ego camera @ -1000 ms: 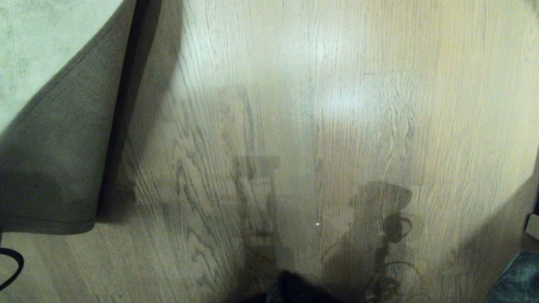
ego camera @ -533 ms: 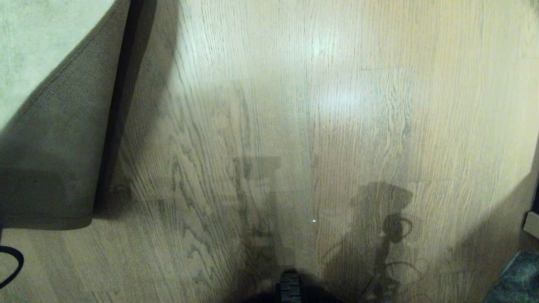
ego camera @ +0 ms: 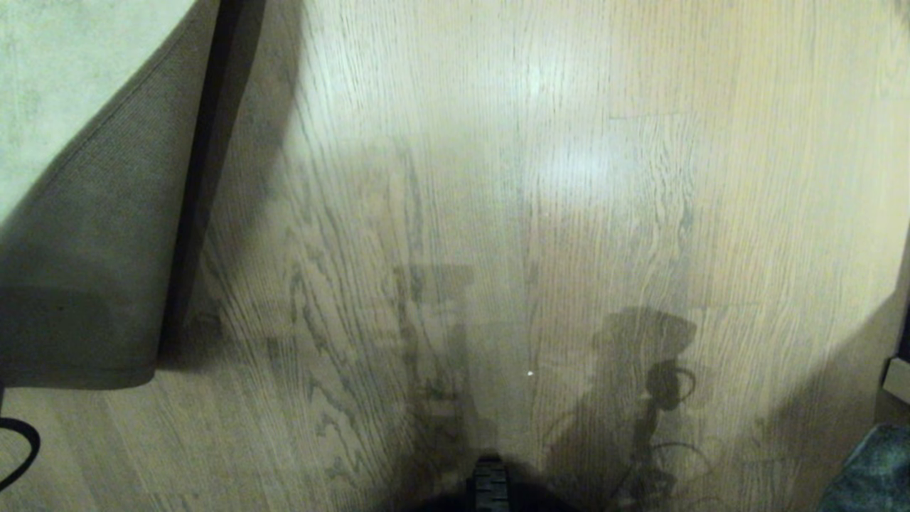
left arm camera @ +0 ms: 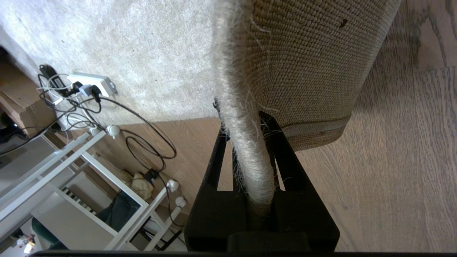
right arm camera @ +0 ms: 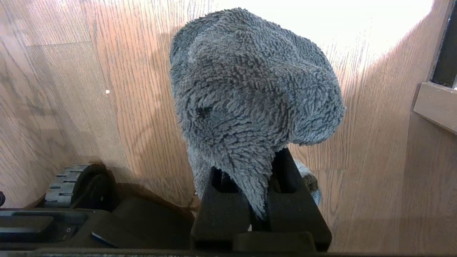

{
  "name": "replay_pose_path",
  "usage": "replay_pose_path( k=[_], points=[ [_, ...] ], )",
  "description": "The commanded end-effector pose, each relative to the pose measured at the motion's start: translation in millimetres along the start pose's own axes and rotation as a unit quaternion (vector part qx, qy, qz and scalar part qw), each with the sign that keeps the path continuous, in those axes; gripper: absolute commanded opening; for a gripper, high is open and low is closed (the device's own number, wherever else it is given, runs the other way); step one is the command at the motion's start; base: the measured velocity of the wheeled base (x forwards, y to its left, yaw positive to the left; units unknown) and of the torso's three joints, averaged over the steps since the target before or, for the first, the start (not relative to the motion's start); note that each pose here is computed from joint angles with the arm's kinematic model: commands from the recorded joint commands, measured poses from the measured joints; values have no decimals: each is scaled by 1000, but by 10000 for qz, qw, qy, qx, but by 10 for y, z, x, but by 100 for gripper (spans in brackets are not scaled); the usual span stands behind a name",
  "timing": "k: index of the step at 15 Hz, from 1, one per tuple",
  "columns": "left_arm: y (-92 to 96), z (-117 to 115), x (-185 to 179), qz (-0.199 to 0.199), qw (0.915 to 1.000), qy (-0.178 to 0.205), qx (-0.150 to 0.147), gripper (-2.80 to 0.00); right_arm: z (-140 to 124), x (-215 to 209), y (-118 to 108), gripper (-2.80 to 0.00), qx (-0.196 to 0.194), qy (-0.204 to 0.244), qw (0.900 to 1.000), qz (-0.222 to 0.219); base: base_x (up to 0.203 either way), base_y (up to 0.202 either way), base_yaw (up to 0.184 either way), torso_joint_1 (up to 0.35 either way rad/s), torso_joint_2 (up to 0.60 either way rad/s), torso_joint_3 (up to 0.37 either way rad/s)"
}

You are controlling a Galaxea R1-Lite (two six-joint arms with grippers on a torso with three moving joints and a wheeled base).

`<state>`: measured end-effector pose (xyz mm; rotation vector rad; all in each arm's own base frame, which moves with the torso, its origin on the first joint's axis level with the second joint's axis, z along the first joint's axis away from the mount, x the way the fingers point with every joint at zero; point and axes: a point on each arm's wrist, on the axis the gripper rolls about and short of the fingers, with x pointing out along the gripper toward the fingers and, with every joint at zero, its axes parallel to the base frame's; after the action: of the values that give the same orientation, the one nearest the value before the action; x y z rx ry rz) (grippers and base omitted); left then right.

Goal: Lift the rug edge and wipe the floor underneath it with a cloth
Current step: Wipe the floor under the carpet with a rag

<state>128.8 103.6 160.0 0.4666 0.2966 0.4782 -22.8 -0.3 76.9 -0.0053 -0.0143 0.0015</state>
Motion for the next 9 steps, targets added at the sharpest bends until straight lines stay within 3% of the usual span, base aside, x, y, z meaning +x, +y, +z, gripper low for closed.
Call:
replay_pose_path(
  k=[1, 9],
  points=[
    [16, 23, -6, 49, 10000, -68, -1, -280, 0, 1, 0, -280, -4, 10, 10000, 0, 0, 0, 0, 0, 0, 0],
    [-54, -46, -138, 15, 9999, -27, -107, -280, 0, 1, 0, -280, -4, 10, 10000, 0, 0, 0, 0, 0, 0, 0]
  ],
)
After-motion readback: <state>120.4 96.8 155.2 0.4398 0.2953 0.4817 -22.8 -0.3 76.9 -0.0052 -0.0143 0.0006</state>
